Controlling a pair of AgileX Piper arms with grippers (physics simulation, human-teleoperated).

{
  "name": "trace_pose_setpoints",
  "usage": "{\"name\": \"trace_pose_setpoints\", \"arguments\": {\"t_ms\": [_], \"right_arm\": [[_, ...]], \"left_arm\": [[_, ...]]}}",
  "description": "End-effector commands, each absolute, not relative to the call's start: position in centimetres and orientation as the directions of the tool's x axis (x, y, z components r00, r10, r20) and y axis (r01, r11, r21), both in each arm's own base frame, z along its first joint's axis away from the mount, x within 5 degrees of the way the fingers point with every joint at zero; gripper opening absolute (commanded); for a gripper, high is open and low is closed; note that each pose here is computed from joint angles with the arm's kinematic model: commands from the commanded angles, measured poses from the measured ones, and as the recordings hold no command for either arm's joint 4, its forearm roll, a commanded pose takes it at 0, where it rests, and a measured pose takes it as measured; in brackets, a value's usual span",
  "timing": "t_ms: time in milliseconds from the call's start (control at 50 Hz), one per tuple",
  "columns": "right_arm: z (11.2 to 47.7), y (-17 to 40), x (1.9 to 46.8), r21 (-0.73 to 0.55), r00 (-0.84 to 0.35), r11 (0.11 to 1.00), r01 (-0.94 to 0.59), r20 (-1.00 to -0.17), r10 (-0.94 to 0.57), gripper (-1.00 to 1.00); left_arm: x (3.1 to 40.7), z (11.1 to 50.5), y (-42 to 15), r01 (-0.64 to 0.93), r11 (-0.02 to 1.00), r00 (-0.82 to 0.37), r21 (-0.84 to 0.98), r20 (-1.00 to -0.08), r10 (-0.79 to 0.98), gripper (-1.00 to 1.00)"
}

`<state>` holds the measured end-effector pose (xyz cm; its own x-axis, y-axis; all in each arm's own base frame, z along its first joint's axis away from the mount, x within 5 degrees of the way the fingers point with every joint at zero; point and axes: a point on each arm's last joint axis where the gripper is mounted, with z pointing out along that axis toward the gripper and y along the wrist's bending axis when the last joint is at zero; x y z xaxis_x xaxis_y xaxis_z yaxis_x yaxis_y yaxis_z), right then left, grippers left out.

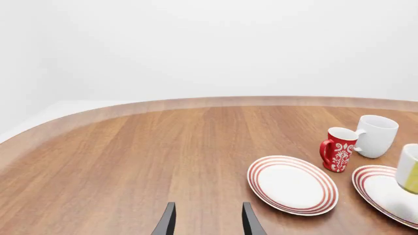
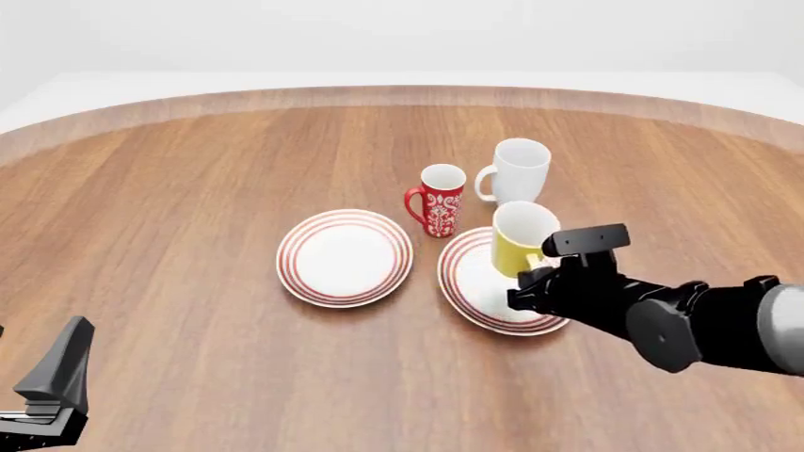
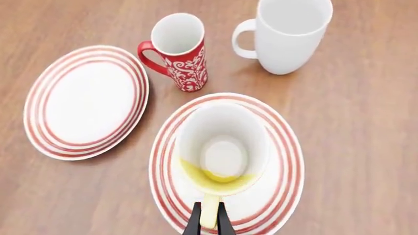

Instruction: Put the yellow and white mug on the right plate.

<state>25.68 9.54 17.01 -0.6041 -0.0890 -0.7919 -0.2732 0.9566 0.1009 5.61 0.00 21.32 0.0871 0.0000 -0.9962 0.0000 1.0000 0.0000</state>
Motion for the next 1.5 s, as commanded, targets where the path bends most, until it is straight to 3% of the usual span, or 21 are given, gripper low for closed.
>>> {"name": "trace_pose_setpoints", "arguments": {"t_ms": [20,560,580,1100,1500], "right_arm": [[16.2,10.2,26.6,0.088,-0.607,0.953,-0.291,-0.787,-0.112,-1.0],[15.3,10.6,27.0,0.11,-0.628,0.953,-0.281,-0.773,-0.096,-1.0],[15.3,10.4,27.0,0.106,-0.627,0.955,-0.276,-0.773,-0.096,1.0],[16.8,10.2,25.7,0.113,-0.615,0.952,-0.284,-0.783,-0.09,1.0],[22.3,7.7,20.8,0.098,-0.529,0.953,-0.286,-0.846,-0.072,1.0]], "left_arm": [[5.6,21.3,0.0,0.0,1.0,0.087,0.0,-0.996,0.0,1.0],[5.6,21.3,0.0,0.0,1.0,0.087,0.0,-0.996,0.0,1.0],[5.6,21.3,0.0,0.0,1.0,0.087,0.0,-0.996,0.0,1.0],[5.6,21.3,0.0,0.0,1.0,0.087,0.0,-0.996,0.0,1.0],[5.6,21.3,0.0,0.0,1.0,0.087,0.0,-0.996,0.0,1.0]]}}
